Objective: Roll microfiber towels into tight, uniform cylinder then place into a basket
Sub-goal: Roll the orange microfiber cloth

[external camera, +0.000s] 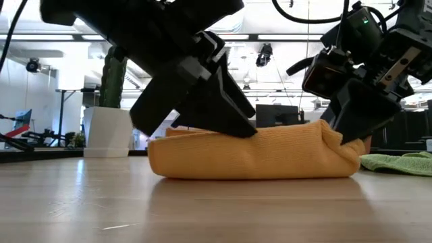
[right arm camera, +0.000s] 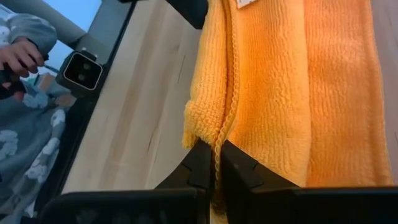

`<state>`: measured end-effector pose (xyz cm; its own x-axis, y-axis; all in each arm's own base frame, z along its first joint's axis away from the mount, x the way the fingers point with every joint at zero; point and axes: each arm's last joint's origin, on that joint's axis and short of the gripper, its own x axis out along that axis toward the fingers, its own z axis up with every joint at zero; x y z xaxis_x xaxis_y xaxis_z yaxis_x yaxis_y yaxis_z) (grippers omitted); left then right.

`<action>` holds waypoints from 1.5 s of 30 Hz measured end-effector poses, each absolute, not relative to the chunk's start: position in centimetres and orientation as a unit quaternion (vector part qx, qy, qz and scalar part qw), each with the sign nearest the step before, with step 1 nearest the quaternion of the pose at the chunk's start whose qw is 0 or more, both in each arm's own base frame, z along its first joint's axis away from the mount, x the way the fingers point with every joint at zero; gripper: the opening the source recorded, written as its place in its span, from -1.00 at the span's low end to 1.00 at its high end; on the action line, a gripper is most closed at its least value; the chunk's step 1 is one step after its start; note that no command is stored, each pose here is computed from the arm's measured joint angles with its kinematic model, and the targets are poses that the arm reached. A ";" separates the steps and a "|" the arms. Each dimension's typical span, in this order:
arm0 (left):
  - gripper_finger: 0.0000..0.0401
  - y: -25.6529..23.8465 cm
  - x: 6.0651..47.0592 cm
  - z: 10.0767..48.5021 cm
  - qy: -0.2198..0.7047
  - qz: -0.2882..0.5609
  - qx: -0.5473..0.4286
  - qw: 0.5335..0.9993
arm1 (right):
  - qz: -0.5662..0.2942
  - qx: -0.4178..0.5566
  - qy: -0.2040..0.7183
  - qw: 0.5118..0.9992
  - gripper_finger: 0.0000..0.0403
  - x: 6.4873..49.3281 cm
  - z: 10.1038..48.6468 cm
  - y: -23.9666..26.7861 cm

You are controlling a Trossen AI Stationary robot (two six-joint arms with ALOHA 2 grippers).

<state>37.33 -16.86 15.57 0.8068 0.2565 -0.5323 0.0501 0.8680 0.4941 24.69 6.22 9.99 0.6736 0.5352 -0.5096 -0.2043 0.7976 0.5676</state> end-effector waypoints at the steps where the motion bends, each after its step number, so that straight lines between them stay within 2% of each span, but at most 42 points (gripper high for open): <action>1: 0.06 -16.7 37.5 15.6 0.305 0.052 0.246 0.919 | 0.209 0.239 0.346 0.883 -0.94 24.7 10.0 6.2; 13: 0.06 -13.9 38.5 15.4 0.315 0.079 0.230 0.917 | 0.208 0.241 0.352 0.880 -0.94 24.5 9.8 6.2; 24: 0.05 -12.1 38.6 14.2 0.350 0.061 0.235 0.905 | 0.192 0.243 0.360 0.880 -0.94 24.2 9.3 6.1; 27: 0.05 -12.0 37.6 15.7 0.362 0.095 0.275 0.885 | 0.183 0.248 0.361 0.880 -0.94 24.2 9.0 6.0; 29: 0.05 -12.1 37.2 18.2 0.338 0.109 0.278 0.892 | 0.178 0.251 0.364 0.879 -0.94 24.2 8.8 6.0; 31: 0.05 -12.4 36.7 20.3 0.310 0.089 0.261 0.910 | 0.172 0.254 0.365 0.879 -0.94 24.3 8.7 6.0; 36: 0.05 -14.0 36.4 21.7 0.257 -0.084 0.179 0.946 | 0.169 0.258 0.355 0.883 -0.94 24.3 8.9 5.9; 42: 0.07 -15.4 35.9 18.2 0.323 -0.048 0.231 0.917 | 0.169 0.260 0.351 0.884 -0.94 24.3 9.0 5.9; 45: 0.13 -16.1 35.9 18.2 0.318 -0.049 0.219 0.921 | 0.169 0.259 0.351 0.884 -0.94 24.3 9.0 5.9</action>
